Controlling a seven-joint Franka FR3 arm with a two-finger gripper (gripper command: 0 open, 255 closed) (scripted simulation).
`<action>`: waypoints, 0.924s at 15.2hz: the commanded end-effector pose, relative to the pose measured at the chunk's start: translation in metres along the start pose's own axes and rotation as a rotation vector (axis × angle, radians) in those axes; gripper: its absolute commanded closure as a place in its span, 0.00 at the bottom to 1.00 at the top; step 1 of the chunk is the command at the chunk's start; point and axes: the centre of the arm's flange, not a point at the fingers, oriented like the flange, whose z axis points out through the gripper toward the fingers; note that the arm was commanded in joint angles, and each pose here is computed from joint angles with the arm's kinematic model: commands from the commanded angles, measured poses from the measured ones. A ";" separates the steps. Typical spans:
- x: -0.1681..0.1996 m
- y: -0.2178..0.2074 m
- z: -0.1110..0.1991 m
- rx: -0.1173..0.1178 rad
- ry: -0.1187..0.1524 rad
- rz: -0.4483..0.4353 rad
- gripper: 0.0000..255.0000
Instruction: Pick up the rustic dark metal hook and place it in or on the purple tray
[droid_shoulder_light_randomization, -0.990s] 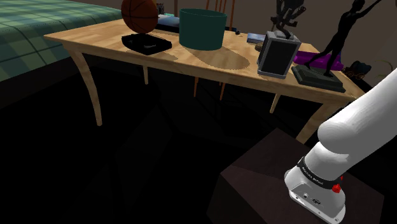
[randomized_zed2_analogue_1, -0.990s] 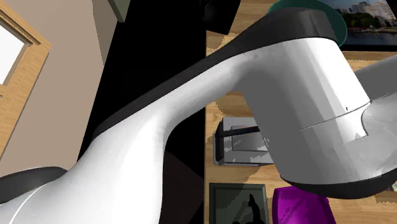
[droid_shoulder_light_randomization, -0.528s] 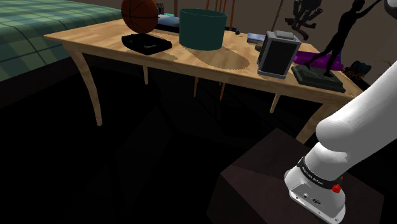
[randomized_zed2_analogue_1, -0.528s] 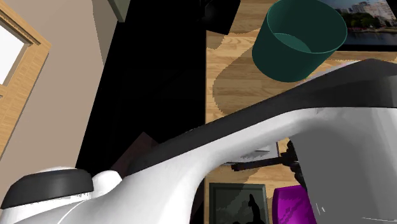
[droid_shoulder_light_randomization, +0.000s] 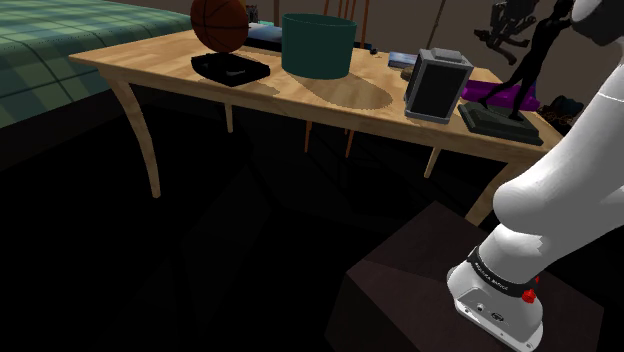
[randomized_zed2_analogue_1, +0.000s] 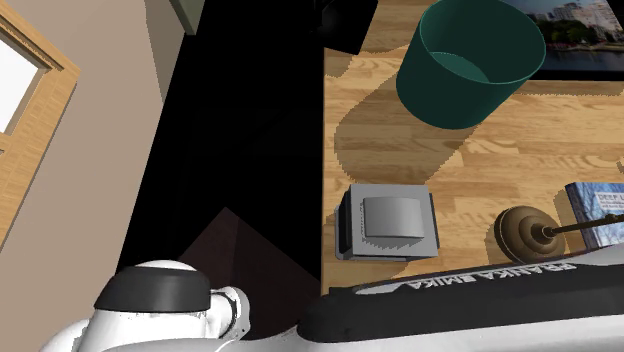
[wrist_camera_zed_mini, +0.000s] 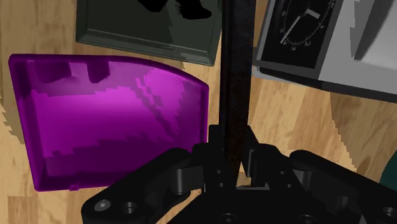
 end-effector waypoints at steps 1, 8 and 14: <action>0.007 0.024 -0.007 0.000 0.001 -0.002 1.00; 0.030 0.097 -0.017 0.000 0.001 -0.002 1.00; 0.031 0.103 0.014 0.000 0.001 -0.002 1.00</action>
